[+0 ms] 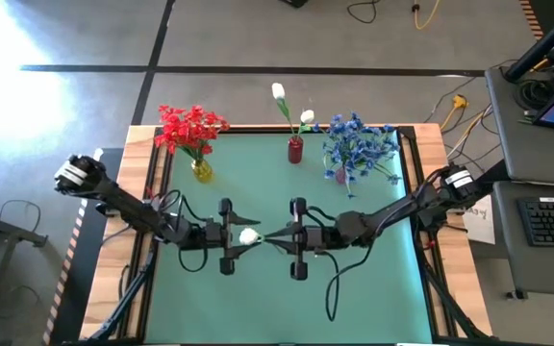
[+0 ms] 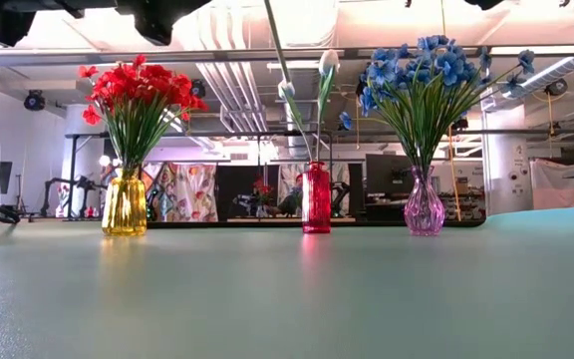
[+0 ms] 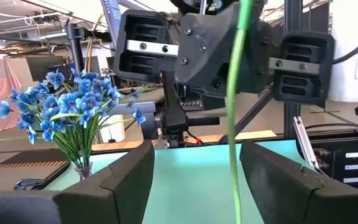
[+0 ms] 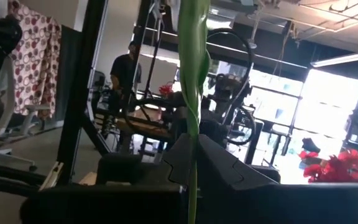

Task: Sort flowers into vase by color
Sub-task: Put the white flower into the red vase

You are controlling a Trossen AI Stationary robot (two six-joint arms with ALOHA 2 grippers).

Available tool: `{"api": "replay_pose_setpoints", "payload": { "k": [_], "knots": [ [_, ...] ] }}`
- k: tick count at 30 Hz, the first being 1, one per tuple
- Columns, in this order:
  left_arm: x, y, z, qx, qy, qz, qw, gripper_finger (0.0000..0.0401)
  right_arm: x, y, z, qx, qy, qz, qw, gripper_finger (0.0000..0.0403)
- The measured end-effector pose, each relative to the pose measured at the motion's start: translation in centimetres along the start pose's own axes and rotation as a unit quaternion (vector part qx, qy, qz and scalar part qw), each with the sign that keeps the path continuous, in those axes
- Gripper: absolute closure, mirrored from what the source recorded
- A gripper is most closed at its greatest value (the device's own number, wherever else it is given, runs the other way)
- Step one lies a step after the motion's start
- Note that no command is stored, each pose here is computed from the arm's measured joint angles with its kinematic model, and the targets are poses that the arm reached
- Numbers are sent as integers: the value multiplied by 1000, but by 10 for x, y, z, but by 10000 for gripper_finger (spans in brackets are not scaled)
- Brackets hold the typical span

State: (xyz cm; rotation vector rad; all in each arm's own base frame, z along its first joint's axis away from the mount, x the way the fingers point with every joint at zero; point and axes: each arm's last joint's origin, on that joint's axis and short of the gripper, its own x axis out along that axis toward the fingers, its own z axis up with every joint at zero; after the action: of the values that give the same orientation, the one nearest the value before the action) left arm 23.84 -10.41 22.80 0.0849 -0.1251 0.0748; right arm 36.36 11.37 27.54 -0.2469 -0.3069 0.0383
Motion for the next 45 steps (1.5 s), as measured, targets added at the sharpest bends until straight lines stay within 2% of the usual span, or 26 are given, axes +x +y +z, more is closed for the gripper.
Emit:
{"api": "replay_pose_setpoints", "payload": {
  "k": [15, 26, 31, 38, 40, 45],
  "knots": [
    [34, -12, -7, 12, 14, 2, 1000, 174, 0, 0, 0, -5, -1, 2, 1000, 390],
    [38, -11, -6, 18, 11, -1, 1000, 180, 0, 0, 0, -11, -1, 2, 1000, 390],
    [38, -12, -7, 23, 13, -3, 1000, 235, 0, 0, 0, -17, -1, 2, 1000, 390],
    [38, -12, -9, 42, 22, -5, 999, 380, 0, 0, 0, -23, 1, -1, 1000, 390],
    [38, -12, -9, 43, 22, -6, 999, 392, 0, 0, 0, -23, 2, -2, 1000, 390],
    [38, -12, -9, 45, 25, -5, 999, 395, 0, 0, 0, -23, 2, -2, 1000, 390]
  ]
}}
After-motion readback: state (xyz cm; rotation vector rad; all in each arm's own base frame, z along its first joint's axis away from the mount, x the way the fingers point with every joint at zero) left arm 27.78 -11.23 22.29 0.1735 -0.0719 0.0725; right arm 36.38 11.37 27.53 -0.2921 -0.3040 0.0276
